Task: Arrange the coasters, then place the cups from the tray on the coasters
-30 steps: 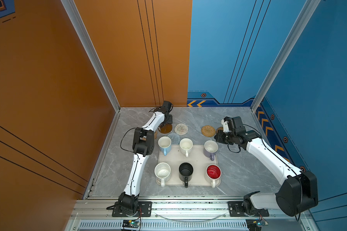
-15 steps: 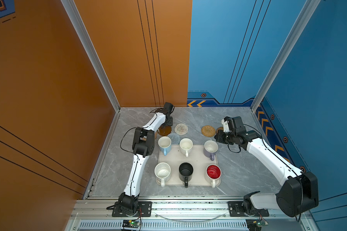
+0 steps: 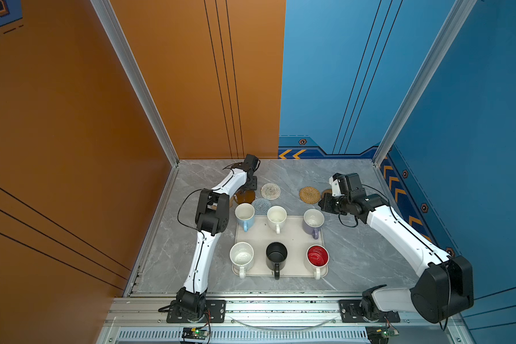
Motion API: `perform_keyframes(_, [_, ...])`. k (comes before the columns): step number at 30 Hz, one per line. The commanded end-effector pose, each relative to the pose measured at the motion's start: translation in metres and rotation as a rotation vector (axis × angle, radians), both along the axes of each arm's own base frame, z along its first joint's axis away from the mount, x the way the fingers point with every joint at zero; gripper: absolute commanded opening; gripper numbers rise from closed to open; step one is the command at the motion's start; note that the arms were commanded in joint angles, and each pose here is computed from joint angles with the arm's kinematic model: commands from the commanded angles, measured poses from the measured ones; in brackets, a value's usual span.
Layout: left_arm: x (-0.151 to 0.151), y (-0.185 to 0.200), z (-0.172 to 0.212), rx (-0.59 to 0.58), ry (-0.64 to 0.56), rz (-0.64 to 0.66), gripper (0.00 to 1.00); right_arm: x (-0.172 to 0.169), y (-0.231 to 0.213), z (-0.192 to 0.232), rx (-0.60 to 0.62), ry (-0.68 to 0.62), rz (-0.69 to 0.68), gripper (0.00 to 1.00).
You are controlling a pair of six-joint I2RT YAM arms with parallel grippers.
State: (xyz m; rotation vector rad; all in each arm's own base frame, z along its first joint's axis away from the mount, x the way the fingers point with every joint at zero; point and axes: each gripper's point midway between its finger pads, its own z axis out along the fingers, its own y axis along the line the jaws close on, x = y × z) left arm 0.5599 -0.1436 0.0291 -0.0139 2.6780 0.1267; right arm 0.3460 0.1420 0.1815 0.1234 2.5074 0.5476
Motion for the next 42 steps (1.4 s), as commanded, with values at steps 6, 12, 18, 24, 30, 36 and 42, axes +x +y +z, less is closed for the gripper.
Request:
perform_keyframes(6, [-0.050, 0.003, -0.034, 0.049, 0.195, -0.020, 0.68, 0.003, 0.010, 0.012, 0.016, -0.024, 0.035, 0.12])
perform_keyframes(12, [-0.054, 0.004, -0.032, 0.058, 0.197, -0.022, 0.68, 0.002, 0.011, 0.014, 0.015, -0.028, 0.038, 0.12])
perform_keyframes(18, [-0.057, 0.000, -0.028, 0.055, 0.191, -0.025, 0.68, 0.001, 0.010, 0.015, 0.014, -0.033, 0.040, 0.12])
perform_keyframes(24, [-0.057, 0.002, -0.023, 0.060, 0.181, -0.010, 0.68, -0.001, 0.013, 0.016, 0.018, -0.031, 0.047, 0.11])
perform_keyframes(30, [-0.043, 0.007, 0.002, 0.067, 0.107, 0.025, 0.70, 0.004, 0.016, 0.024, 0.021, -0.050, 0.058, 0.12])
perform_keyframes(36, [-0.021, 0.004, 0.040, 0.031, 0.008, 0.045, 0.71, 0.016, 0.028, 0.034, 0.033, -0.067, 0.094, 0.12])
perform_keyframes(42, [-0.008, -0.003, 0.075, -0.011, -0.073, 0.056, 0.72, 0.038, 0.050, 0.037, 0.031, -0.062, 0.161, 0.12])
